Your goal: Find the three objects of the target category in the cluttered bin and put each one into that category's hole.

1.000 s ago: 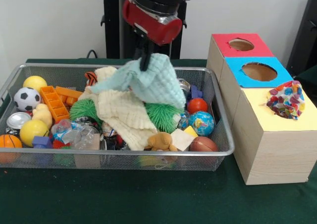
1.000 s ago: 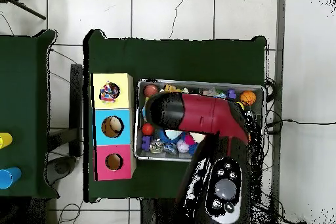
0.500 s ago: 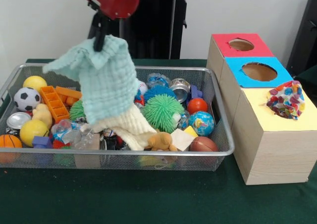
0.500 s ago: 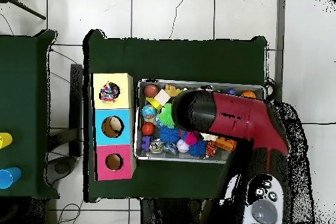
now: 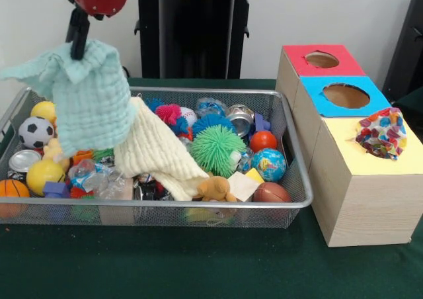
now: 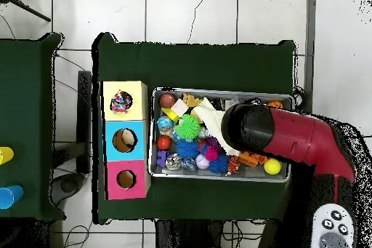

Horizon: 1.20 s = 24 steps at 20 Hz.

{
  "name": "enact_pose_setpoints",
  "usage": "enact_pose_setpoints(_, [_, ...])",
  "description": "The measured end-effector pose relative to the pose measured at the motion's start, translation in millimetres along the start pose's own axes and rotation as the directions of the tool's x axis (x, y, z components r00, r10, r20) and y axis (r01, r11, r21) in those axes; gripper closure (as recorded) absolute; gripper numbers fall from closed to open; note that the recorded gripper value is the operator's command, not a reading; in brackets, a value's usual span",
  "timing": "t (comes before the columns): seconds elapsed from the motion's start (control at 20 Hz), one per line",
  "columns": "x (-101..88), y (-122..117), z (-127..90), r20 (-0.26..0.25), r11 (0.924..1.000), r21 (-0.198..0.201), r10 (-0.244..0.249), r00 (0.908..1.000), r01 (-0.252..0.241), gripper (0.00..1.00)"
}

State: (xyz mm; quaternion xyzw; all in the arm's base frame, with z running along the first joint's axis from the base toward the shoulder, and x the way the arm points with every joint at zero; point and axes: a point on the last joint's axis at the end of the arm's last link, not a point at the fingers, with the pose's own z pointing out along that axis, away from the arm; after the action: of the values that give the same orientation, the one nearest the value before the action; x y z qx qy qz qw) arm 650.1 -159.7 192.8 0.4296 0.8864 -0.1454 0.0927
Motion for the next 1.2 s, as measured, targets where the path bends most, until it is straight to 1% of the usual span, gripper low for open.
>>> enact_pose_setpoints(0.15, [-0.5, -4.5, 11.6, -0.017, 0.9999, -0.009, 0.01, 0.9998, -0.01, 1.0])
enact_pose_setpoints(0.2, [1.3, -5.4, 19.7, -0.029, 0.9998, -0.013, 0.012, 0.9995, -0.012, 1.0])
enact_pose_setpoints(0.25, [5.2, -4.1, 28.7, -0.041, 0.9998, -0.015, 0.007, 0.9991, -0.008, 0.0])
enact_pose_setpoints(0.35, [6.2, -3.7, 30.2, -0.044, 0.9999, -0.016, 0.006, 0.999, -0.007, 0.0])
enact_pose_setpoints(0.65, [19.0, 6.5, 44.6, -0.082, 0.9996, -0.029, -0.01, 0.9966, 0.007, 0.0])
enact_pose_setpoints(0.75, [23.5, 9.7, 48.1, -0.096, 0.9993, -0.036, -0.014, 0.9953, 0.01, 0.0])
enact_pose_setpoints(0.8, [29.3, 11.6, 49.8, -0.111, 0.999, -0.042, -0.018, 0.9937, 0.014, 0.0])
enact_pose_setpoints(0.9, [34.4, 12.9, 49.6, -0.12, 0.9988, -0.046, -0.022, 0.9925, 0.017, 0.0])
enact_pose_setpoints(0.95, [42.0, 15.0, 47.4, -0.134, 0.9984, -0.052, -0.026, 0.9906, 0.019, 0.0])
enact_pose_setpoints(1.2, [63.7, 24.9, 35.0, -0.174, 0.9967, -0.08, -0.03, 0.9843, 0.016, 0.0])
